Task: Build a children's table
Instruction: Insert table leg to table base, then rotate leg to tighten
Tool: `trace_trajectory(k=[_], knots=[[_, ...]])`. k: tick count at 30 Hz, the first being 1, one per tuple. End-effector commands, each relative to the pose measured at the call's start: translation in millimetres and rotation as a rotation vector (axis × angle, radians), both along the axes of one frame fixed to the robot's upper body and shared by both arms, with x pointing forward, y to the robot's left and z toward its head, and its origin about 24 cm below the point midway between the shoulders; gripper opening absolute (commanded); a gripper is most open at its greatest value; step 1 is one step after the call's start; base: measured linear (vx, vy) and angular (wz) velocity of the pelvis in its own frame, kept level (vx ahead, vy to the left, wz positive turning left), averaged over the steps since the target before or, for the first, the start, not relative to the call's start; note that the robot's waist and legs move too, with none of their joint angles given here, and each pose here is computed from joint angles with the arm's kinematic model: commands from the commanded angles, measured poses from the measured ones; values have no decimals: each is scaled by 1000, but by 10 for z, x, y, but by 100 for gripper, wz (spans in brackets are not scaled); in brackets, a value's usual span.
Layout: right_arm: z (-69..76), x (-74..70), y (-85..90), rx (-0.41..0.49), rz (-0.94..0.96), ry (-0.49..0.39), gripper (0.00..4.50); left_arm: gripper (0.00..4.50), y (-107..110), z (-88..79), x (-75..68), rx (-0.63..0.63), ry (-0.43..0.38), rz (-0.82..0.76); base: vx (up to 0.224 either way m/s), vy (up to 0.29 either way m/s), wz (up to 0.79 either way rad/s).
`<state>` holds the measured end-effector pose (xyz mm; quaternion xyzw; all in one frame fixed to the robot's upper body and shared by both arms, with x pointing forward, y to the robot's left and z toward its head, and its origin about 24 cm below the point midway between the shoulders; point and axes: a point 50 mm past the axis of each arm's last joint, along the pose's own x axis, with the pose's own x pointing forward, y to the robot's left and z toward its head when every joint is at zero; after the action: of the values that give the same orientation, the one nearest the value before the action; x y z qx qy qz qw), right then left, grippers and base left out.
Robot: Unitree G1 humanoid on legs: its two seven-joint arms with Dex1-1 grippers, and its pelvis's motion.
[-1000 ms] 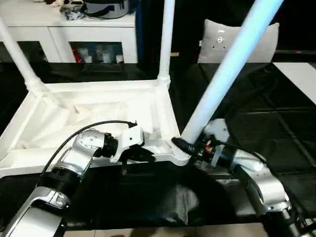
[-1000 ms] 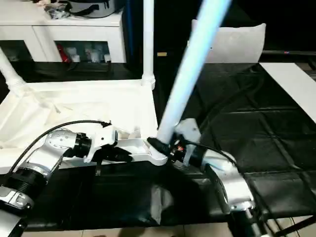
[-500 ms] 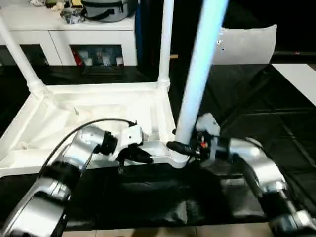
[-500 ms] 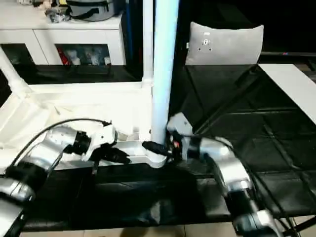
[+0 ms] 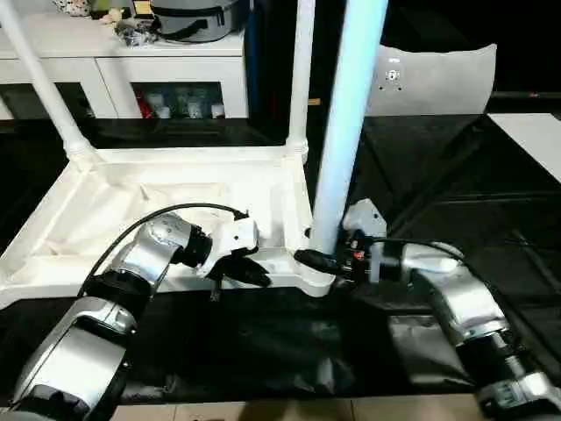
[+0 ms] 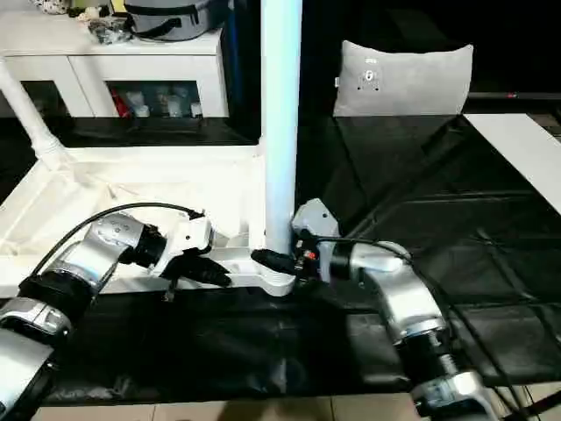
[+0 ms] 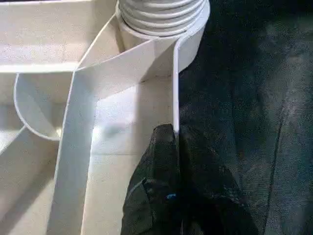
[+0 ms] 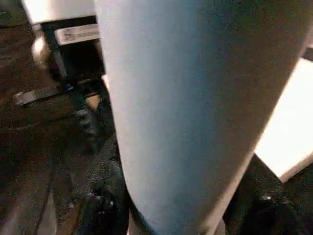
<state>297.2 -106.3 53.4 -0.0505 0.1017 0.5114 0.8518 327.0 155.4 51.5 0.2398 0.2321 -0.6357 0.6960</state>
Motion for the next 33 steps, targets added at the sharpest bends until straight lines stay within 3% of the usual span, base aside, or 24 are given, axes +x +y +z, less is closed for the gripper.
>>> trace_trajectory(k=[1, 6, 16, 23, 32, 33], knots=[[-416, -118, -5, -95, -75, 173, 191, 0, 31, 216, 61, -92, -108, 100, 0, 0, 0], [-386, -9, -11, -53, -227, 177, 191, 0, 73, 172, -159, -158, -80, 213, 0, 0, 0], [-351, 138, 42, -42, -343, 148, 191, 0, -381, 275, -549, -125, -129, 255, 17, -1, -2], [-354, 129, 61, -32, -327, 141, 191, 0, -412, 278, -505, -92, -171, 283, 0, 0, 0], [-331, 166, 73, -24, -303, 117, 191, 0, -375, 233, -495, -51, -158, 321, 0, 0, 0], [-329, 171, 76, -22, -303, 117, 247, 0, -373, 229, -489, -54, -156, 324, 0, 0, 0]])
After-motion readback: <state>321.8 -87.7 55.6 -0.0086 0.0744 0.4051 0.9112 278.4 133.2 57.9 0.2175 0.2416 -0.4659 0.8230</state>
